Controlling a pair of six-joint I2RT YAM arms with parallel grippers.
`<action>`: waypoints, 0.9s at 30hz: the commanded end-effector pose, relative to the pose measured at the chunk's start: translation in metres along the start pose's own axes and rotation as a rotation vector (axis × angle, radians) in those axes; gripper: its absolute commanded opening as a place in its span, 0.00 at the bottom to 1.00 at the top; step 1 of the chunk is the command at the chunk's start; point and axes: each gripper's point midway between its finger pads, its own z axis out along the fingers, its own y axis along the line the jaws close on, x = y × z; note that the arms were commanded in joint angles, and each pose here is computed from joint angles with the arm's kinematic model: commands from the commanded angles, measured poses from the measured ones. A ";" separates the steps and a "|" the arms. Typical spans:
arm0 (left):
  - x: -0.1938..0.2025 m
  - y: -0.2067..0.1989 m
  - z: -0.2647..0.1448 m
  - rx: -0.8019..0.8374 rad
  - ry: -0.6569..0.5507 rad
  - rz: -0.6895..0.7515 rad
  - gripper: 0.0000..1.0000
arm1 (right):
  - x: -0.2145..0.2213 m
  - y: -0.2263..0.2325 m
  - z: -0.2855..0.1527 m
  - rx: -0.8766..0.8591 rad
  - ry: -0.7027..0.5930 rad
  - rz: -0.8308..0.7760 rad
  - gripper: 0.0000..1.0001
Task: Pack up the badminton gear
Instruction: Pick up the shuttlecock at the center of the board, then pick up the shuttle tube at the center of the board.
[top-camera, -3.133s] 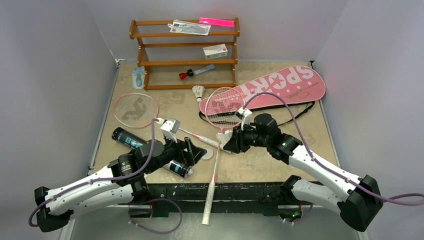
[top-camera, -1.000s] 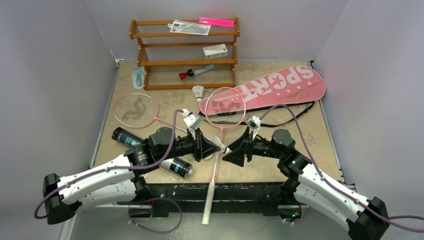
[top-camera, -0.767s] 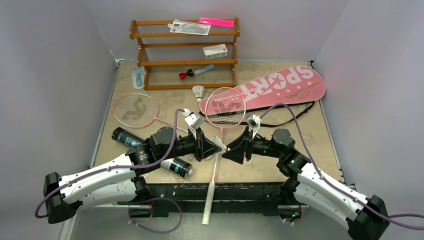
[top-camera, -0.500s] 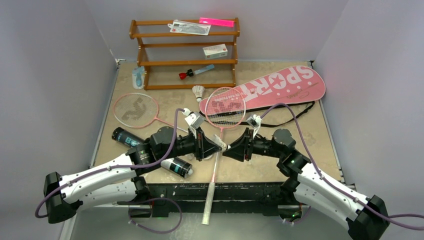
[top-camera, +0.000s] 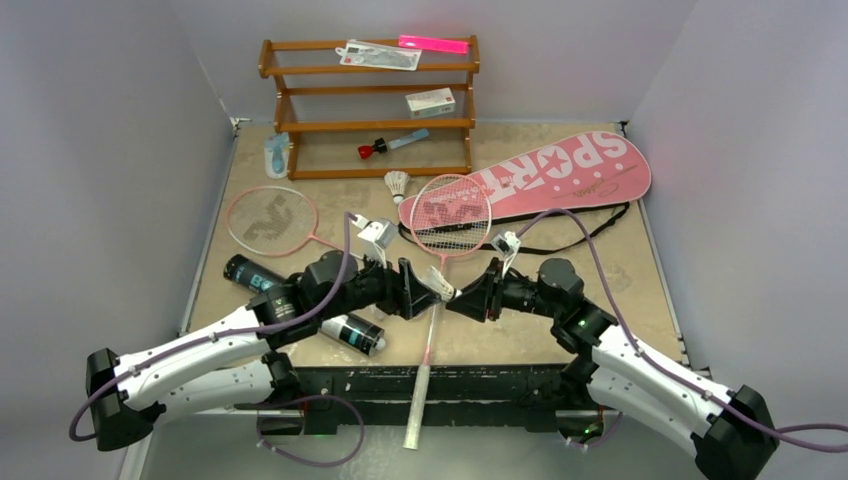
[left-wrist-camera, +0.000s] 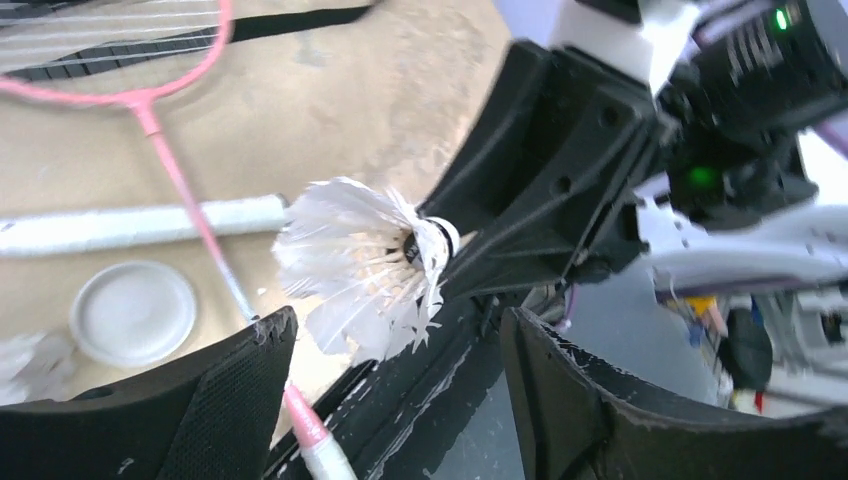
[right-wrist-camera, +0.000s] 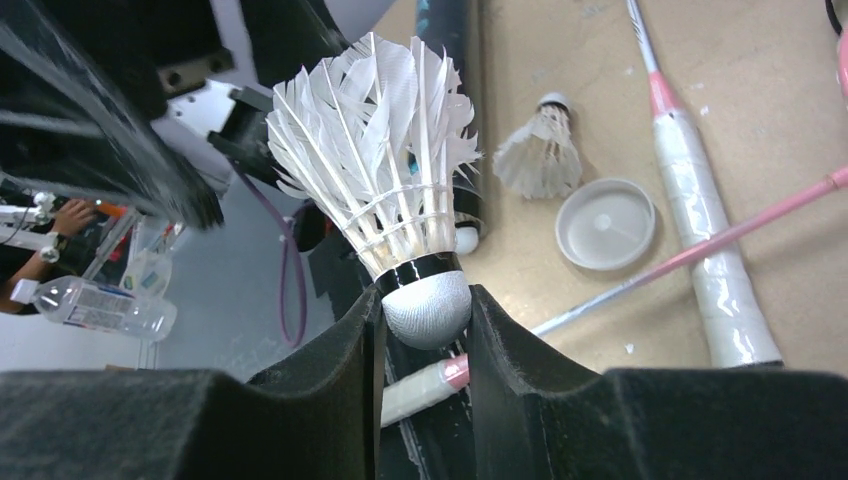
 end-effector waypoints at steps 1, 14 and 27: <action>-0.031 0.034 -0.022 -0.300 -0.116 -0.215 0.73 | 0.008 -0.021 0.004 0.074 0.006 -0.003 0.18; 0.023 0.171 -0.107 -1.085 -0.167 -0.727 0.67 | 0.014 -0.030 0.004 0.096 0.019 -0.030 0.17; 0.025 0.230 -0.171 -1.401 -0.127 -0.819 0.74 | 0.006 -0.020 -0.002 0.085 0.018 -0.092 0.17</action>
